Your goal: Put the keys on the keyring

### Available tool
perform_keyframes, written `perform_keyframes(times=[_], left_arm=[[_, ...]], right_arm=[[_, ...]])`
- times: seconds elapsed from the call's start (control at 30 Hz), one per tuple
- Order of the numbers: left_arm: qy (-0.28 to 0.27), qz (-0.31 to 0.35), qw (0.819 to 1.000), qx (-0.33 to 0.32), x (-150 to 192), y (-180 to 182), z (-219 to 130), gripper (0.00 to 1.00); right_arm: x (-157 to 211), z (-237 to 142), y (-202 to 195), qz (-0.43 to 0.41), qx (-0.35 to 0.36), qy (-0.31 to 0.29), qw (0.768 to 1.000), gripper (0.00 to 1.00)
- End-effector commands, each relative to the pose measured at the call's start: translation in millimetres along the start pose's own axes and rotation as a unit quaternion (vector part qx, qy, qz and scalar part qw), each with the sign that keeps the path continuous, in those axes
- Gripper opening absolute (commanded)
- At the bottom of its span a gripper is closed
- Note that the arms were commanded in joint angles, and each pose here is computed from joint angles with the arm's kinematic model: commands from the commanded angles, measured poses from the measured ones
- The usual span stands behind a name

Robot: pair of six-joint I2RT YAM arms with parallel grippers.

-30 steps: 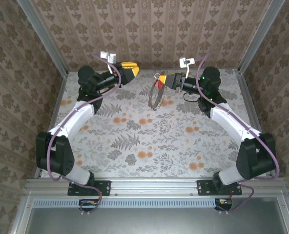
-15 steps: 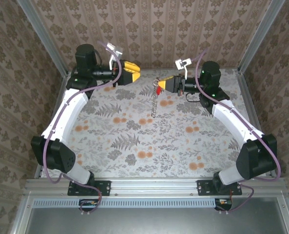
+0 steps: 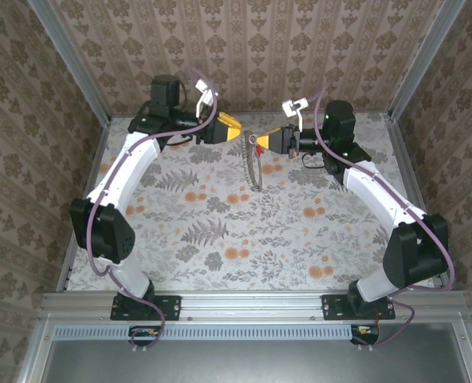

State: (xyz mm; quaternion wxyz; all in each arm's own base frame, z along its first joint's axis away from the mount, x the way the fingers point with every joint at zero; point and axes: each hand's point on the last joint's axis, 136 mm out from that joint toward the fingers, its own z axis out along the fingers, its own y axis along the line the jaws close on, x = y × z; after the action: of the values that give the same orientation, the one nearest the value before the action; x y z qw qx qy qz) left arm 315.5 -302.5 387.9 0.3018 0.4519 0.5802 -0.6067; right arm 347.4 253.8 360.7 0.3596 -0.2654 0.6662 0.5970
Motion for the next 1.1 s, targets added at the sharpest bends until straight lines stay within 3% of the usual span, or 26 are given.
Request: perform_keyframes(times=[0.0, 1.07], left_arm=[[0.002, 0.021, 0.999, 0.030, -6.6, -11.3, 4.3, 0.36], [0.025, -0.006, 0.998, 0.055, 12.2, -0.6, 35.2, 0.34]], right_arm=[[-8.6, 2.0, 11.5, -0.027, -0.019, 0.003, 0.999, 0.00], [-7.2, 3.0, 8.8, -0.027, -0.014, 0.006, 1.000, 0.00]])
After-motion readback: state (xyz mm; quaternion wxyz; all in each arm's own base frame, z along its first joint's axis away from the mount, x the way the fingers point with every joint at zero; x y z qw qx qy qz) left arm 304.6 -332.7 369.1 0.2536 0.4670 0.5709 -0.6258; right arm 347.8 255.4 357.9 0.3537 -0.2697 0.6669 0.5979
